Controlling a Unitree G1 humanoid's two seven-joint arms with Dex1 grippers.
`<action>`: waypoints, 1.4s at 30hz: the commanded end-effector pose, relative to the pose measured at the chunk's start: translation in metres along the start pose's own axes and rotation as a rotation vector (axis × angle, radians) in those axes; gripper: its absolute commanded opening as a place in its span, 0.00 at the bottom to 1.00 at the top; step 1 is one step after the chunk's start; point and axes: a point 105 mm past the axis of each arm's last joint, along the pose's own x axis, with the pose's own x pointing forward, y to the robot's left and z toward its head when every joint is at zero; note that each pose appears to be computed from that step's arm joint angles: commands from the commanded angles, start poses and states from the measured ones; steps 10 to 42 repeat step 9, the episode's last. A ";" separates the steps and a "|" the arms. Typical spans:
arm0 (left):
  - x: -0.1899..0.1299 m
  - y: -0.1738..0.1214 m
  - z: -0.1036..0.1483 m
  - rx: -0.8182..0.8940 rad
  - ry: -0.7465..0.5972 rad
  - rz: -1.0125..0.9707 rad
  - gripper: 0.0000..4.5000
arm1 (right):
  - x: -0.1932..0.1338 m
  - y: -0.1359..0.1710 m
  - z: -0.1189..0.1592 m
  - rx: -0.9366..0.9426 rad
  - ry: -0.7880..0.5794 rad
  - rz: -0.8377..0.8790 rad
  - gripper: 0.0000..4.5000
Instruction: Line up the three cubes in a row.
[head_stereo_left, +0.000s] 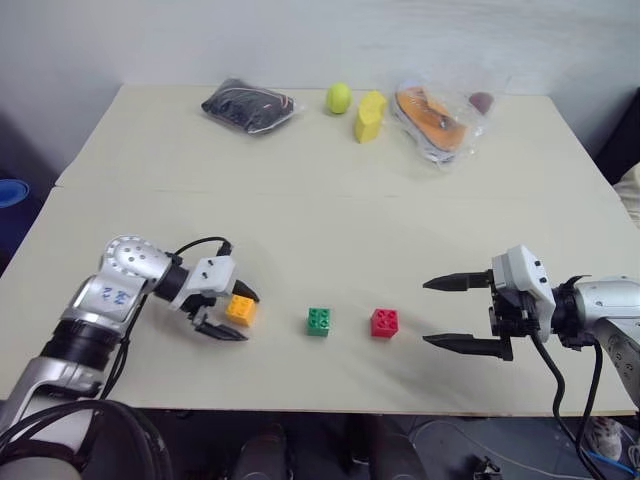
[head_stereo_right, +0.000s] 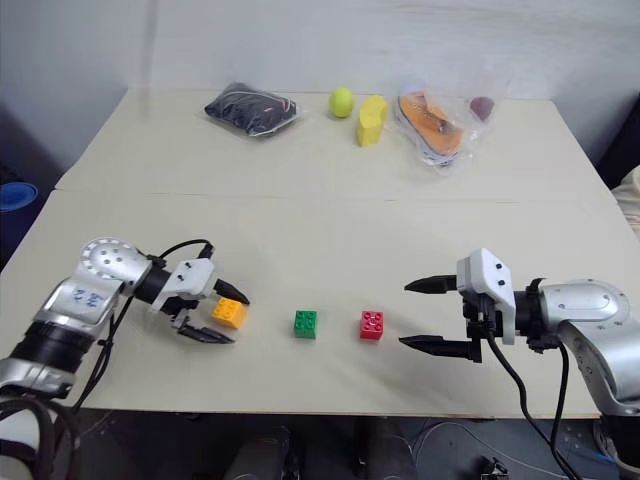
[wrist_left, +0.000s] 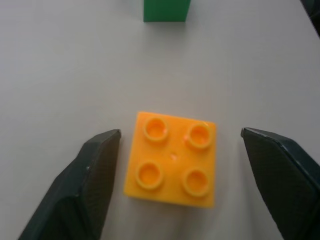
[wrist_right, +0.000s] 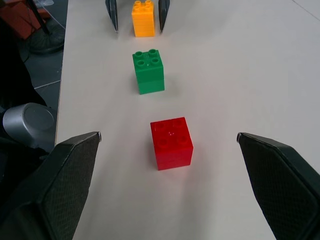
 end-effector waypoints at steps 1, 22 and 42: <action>-0.040 -0.009 0.023 0.014 -0.045 0.065 0.99 | -0.013 -0.005 0.004 -0.030 0.014 -0.007 1.00; -0.079 -0.043 0.037 -0.124 -0.115 0.188 0.99 | -0.028 -0.009 -0.007 0.009 0.035 0.002 1.00; -0.079 -0.043 0.037 -0.124 -0.115 0.188 0.99 | -0.028 -0.009 -0.007 0.009 0.035 0.002 1.00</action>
